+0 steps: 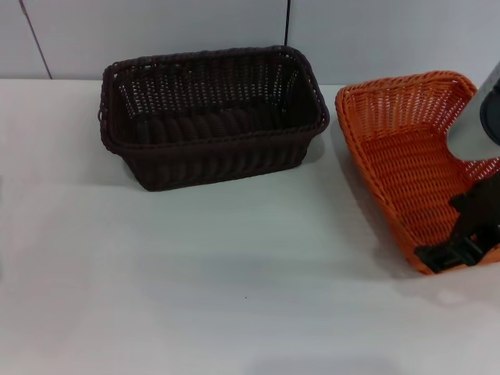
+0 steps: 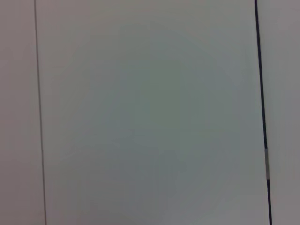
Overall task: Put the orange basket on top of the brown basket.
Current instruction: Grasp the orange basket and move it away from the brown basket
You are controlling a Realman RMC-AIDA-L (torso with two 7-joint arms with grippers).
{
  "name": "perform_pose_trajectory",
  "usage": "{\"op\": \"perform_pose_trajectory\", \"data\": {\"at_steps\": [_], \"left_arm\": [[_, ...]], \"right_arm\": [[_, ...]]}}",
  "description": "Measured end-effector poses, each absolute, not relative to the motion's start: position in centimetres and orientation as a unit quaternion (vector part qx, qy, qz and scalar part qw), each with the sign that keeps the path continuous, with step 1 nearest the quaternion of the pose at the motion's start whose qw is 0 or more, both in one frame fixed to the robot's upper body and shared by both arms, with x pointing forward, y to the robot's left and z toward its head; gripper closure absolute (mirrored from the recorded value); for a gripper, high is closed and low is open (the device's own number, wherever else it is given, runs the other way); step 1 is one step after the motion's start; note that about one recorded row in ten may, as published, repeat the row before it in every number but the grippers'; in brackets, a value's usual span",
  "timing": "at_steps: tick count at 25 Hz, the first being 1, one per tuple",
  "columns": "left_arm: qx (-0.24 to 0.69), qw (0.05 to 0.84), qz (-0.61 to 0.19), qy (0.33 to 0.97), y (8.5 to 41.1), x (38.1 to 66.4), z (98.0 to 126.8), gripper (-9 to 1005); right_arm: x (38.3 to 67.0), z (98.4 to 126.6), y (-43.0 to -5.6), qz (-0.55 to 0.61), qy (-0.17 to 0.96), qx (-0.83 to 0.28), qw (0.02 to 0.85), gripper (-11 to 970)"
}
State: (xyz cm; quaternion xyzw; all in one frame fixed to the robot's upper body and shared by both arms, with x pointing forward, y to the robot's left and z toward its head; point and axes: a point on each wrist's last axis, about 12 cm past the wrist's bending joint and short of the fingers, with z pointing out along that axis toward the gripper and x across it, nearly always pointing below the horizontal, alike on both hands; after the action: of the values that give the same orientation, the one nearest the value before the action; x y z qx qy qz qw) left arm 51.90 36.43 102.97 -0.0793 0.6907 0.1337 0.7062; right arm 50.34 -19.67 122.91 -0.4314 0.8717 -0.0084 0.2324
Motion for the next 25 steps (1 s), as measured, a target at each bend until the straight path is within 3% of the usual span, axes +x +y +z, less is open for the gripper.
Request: {"op": "perform_pose_trajectory", "data": {"at_steps": [15, 25], "left_arm": [[-0.114, 0.693, 0.118, 0.702, 37.0, 52.1, 102.6, 235], [-0.109, 0.694, 0.119, 0.702, 36.9, 52.3, 102.8, 236]], "right_arm": [[50.5, 120.6, -20.3, -0.070, 0.863, -0.471, 0.170, 130], [52.2, 117.8, -20.5, -0.080, 0.869, -0.470, 0.133, 134]]}}
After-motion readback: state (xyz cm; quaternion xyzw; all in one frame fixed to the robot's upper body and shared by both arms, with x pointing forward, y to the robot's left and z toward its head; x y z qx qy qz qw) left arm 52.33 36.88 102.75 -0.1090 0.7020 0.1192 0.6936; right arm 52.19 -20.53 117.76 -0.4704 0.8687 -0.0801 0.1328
